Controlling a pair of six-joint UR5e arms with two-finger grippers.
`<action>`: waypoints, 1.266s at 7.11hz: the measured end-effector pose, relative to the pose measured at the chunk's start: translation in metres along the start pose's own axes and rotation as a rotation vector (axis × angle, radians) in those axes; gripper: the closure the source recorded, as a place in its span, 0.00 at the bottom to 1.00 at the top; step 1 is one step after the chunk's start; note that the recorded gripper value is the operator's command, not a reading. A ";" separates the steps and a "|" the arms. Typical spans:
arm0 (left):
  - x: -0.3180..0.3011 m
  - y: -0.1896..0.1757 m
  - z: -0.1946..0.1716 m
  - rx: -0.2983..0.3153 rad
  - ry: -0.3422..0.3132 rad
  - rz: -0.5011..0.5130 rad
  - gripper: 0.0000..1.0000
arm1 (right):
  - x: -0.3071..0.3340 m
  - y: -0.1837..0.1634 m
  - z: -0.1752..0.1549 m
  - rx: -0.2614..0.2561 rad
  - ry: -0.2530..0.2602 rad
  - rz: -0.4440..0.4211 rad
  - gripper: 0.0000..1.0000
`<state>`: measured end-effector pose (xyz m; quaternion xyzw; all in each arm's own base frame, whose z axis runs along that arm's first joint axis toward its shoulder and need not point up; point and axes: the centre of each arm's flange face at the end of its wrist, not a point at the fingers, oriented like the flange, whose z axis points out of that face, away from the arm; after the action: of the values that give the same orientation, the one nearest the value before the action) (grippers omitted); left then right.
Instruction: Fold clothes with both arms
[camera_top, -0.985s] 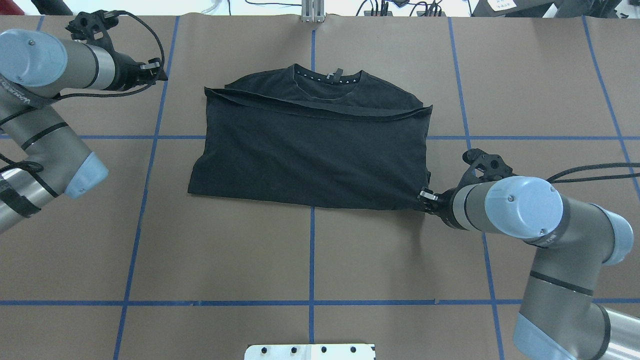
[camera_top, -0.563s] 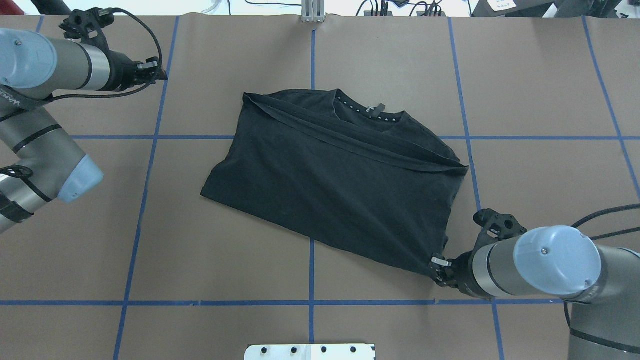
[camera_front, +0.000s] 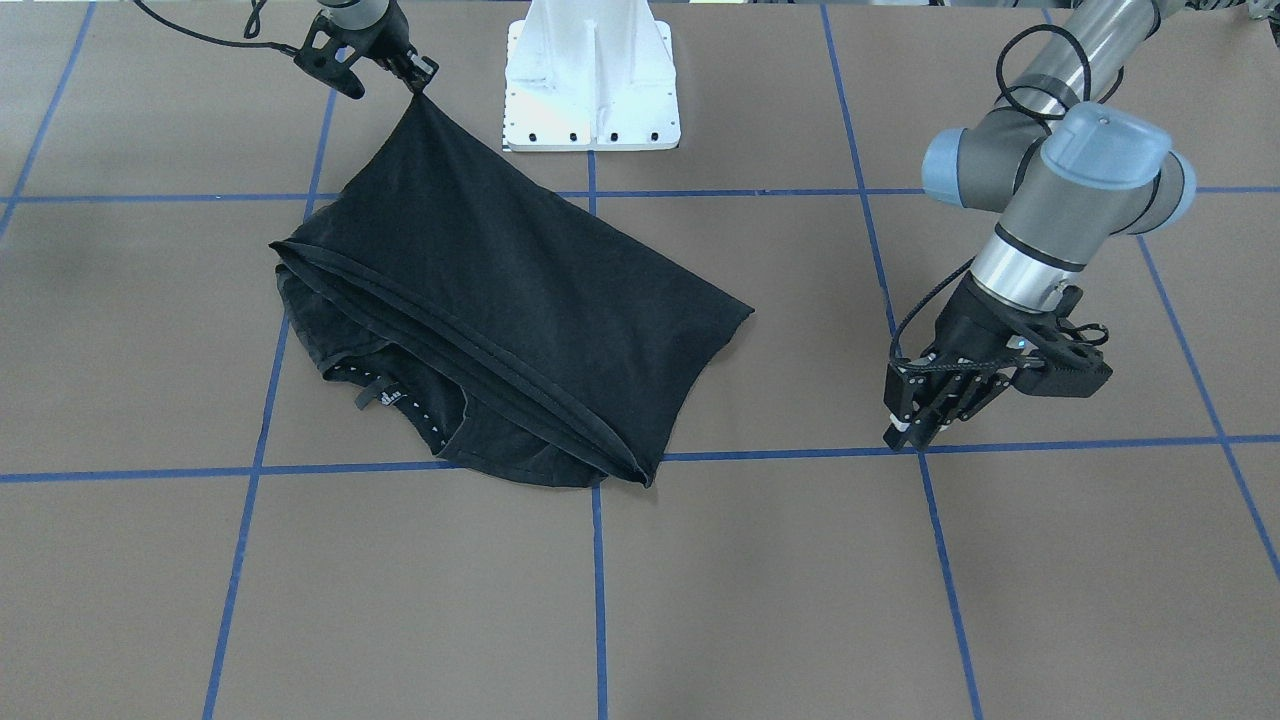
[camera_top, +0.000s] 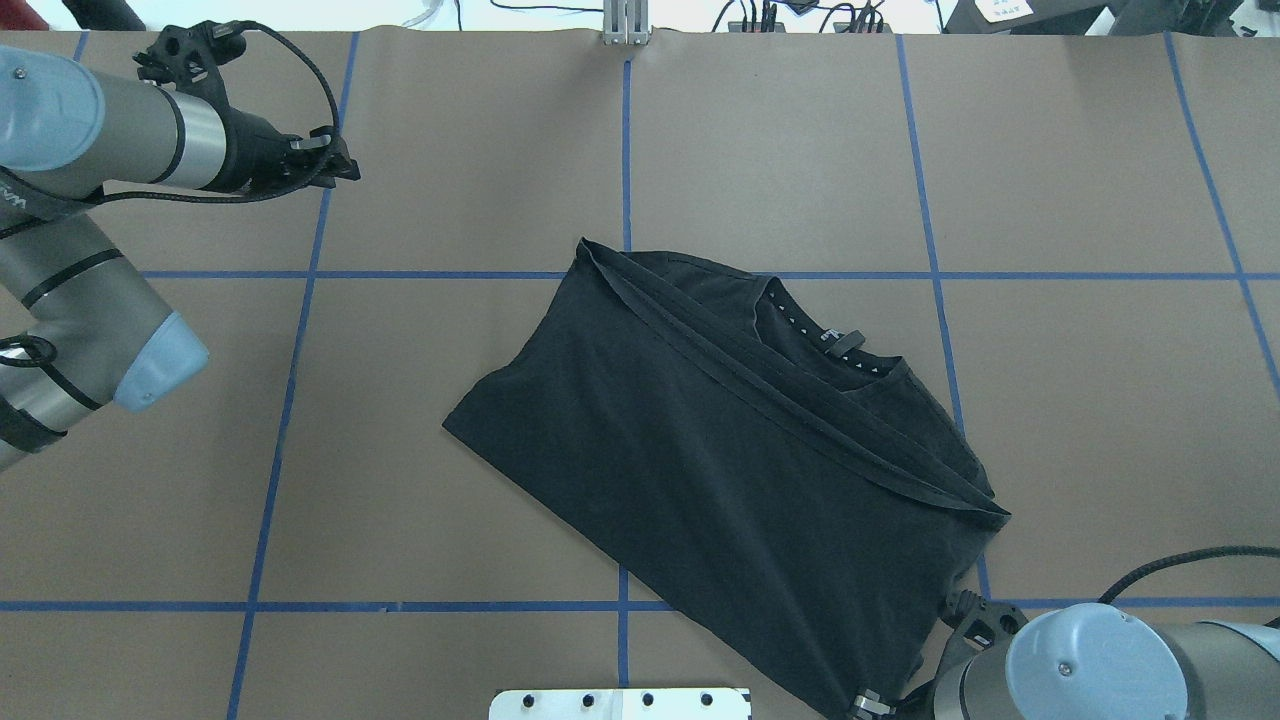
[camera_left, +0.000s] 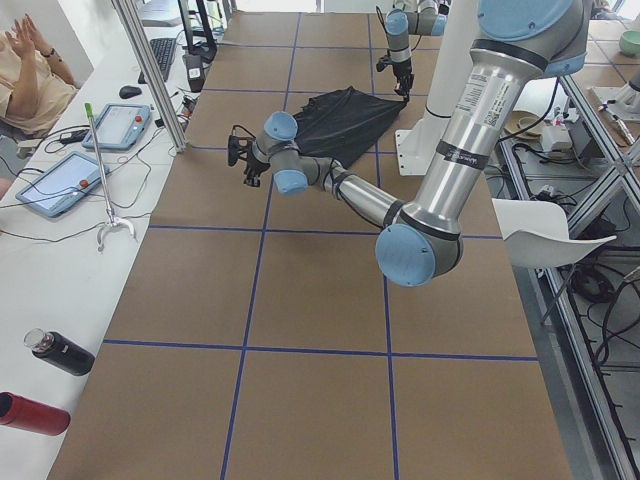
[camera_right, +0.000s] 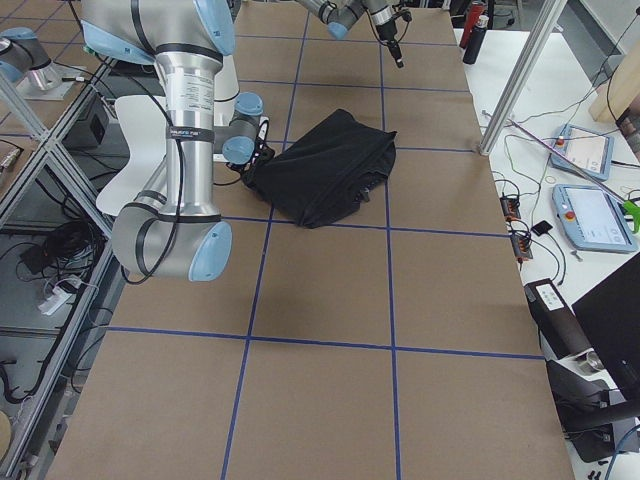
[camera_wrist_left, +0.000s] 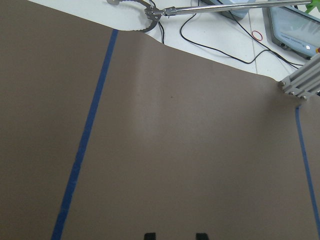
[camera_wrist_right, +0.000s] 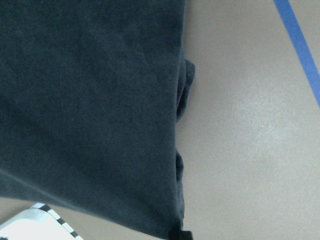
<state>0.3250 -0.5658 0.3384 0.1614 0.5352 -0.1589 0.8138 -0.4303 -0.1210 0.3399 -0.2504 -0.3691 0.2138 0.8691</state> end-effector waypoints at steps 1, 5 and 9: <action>0.012 0.013 -0.003 -0.058 0.031 -0.035 0.52 | -0.002 -0.001 -0.006 -0.001 -0.012 0.012 0.00; 0.038 0.122 0.002 -0.214 0.054 -0.236 0.47 | -0.058 -0.082 -0.096 0.097 -0.240 0.148 0.00; 0.039 0.242 0.048 -0.194 -0.084 -0.266 0.47 | -0.103 -0.171 -0.162 0.260 -0.387 0.152 0.00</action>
<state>0.4832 -0.3725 0.3426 0.0032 0.5302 -0.2195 0.8190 -0.3424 -0.3569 0.2886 -0.1179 -0.4782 0.3682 0.7886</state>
